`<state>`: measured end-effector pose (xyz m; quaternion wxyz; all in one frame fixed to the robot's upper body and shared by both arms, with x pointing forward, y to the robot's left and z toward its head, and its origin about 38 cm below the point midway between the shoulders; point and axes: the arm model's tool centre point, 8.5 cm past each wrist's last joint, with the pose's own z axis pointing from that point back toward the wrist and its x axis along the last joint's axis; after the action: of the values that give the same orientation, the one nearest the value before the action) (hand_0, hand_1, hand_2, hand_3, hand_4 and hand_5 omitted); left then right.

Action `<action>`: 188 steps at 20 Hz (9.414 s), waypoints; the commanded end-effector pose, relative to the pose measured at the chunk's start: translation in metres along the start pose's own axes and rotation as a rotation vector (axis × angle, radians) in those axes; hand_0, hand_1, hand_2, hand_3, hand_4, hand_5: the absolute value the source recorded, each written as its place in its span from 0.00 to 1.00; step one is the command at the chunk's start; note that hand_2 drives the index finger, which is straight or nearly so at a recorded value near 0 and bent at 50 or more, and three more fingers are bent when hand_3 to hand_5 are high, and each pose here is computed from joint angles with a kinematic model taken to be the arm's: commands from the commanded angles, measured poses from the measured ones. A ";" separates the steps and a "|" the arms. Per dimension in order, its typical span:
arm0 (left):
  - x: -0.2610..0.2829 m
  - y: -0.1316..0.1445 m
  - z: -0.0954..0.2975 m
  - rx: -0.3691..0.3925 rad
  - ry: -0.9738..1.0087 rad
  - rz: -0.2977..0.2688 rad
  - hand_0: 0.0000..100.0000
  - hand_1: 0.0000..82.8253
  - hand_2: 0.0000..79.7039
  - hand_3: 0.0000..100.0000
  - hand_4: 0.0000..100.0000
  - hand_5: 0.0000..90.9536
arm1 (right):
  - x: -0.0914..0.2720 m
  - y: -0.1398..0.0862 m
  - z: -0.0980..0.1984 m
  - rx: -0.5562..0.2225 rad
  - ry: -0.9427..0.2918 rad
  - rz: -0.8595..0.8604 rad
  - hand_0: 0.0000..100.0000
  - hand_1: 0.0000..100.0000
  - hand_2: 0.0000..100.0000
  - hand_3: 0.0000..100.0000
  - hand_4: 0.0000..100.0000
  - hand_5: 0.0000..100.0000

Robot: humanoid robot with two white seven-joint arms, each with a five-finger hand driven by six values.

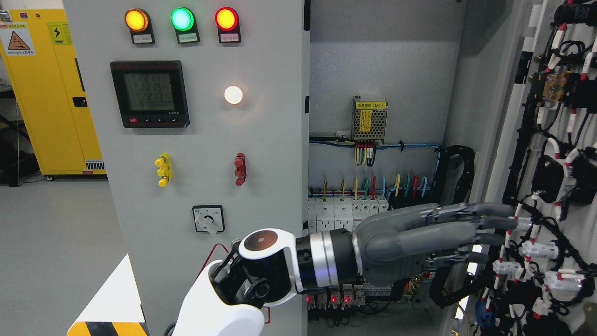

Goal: Open door with both hands

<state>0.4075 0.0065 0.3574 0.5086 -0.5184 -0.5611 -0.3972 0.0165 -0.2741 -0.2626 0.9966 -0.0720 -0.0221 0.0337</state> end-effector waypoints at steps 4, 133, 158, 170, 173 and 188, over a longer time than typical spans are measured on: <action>-0.156 -0.013 0.153 0.331 0.202 0.099 0.12 0.67 0.00 0.00 0.00 0.00 | -0.019 -0.002 0.001 -0.002 0.029 0.001 0.00 0.50 0.04 0.00 0.00 0.00; -0.585 -0.320 0.415 1.300 1.155 0.997 0.12 0.67 0.00 0.00 0.00 0.00 | 0.490 0.064 0.536 0.278 -1.921 -0.035 0.00 0.50 0.04 0.00 0.00 0.00; -0.585 -0.320 0.412 1.301 1.149 1.005 0.12 0.67 0.00 0.00 0.00 0.00 | 0.511 0.068 0.556 0.507 -1.892 -0.030 0.00 0.50 0.04 0.00 0.00 0.00; -0.588 -0.321 0.400 1.283 1.140 1.012 0.12 0.67 0.00 0.00 0.00 0.00 | 0.535 0.057 0.557 0.587 -1.854 -0.007 0.00 0.50 0.04 0.00 0.00 0.00; -0.588 -0.321 0.399 1.282 1.139 1.013 0.12 0.67 0.00 0.00 0.00 0.00 | 0.534 0.061 0.559 0.618 -1.860 0.036 0.00 0.50 0.04 0.00 0.00 0.00; -0.588 -0.313 0.398 1.282 1.130 1.001 0.12 0.67 0.00 0.00 0.00 0.00 | 0.530 0.052 0.568 0.819 -1.892 0.144 0.00 0.50 0.04 0.00 0.00 0.00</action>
<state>0.0157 0.2570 -0.2608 0.9946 -0.0487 -0.0756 0.0522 0.5086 -0.0944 0.3148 0.5161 0.3159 -0.7830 0.1445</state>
